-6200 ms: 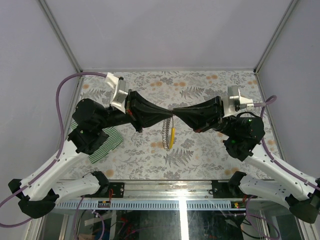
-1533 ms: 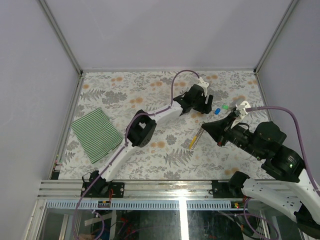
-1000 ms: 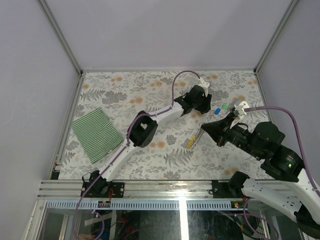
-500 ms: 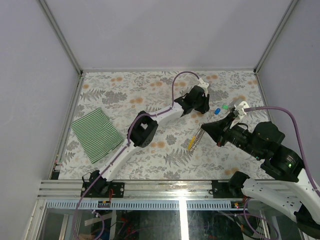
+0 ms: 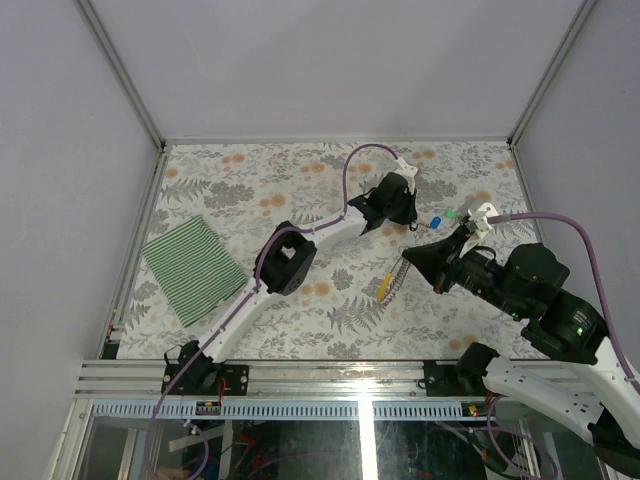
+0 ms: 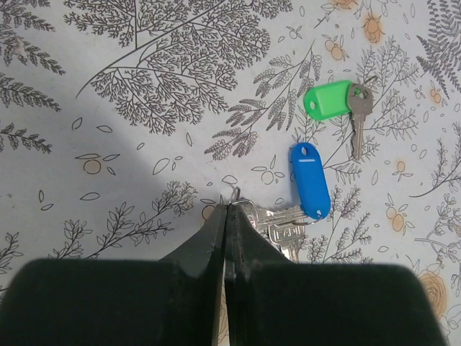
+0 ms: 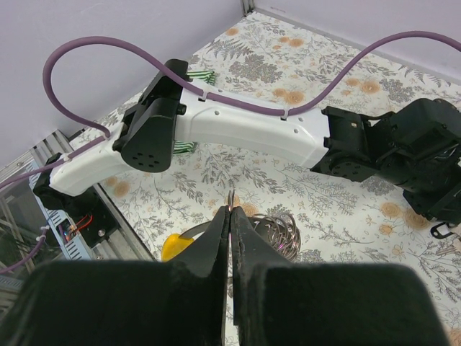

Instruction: Put the keys on the keyring

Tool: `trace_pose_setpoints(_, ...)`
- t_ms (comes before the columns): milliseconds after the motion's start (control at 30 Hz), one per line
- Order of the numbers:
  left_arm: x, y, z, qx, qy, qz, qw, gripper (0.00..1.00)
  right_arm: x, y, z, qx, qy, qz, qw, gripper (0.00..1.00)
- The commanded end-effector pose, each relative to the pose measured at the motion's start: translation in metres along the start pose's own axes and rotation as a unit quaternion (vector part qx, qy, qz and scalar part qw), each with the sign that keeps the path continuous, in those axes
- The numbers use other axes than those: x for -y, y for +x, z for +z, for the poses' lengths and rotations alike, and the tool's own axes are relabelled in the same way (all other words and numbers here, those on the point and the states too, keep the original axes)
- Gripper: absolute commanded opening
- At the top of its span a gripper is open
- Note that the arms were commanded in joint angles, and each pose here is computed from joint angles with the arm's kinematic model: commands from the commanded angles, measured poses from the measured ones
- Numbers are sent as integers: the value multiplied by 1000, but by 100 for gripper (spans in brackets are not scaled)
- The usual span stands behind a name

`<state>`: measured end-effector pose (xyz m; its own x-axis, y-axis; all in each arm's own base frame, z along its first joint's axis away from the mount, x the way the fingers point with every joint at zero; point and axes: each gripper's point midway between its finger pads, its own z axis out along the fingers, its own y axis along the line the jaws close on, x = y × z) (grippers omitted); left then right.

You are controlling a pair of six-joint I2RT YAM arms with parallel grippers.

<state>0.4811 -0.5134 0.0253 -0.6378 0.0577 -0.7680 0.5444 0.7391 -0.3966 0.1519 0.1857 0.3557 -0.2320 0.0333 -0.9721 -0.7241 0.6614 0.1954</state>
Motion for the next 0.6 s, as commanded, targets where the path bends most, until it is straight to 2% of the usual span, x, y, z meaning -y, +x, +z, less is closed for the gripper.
trace_pose_setpoints(0, 1, 8, -6, -7, 11, 20, 1000, 0, -1, -19, -4, 37, -1, -3, 999, 0)
trace_pose_setpoints(267, 23, -10, -48, -2, 56, 77, 996, 0, -9, -21, -8, 39, -22, -10, 999, 0)
trace_pose_setpoints(567, 70, -50, -150, 71, 151, 158, 973, 0, -27, -32, -14, 69, -79, -48, 993, 0)
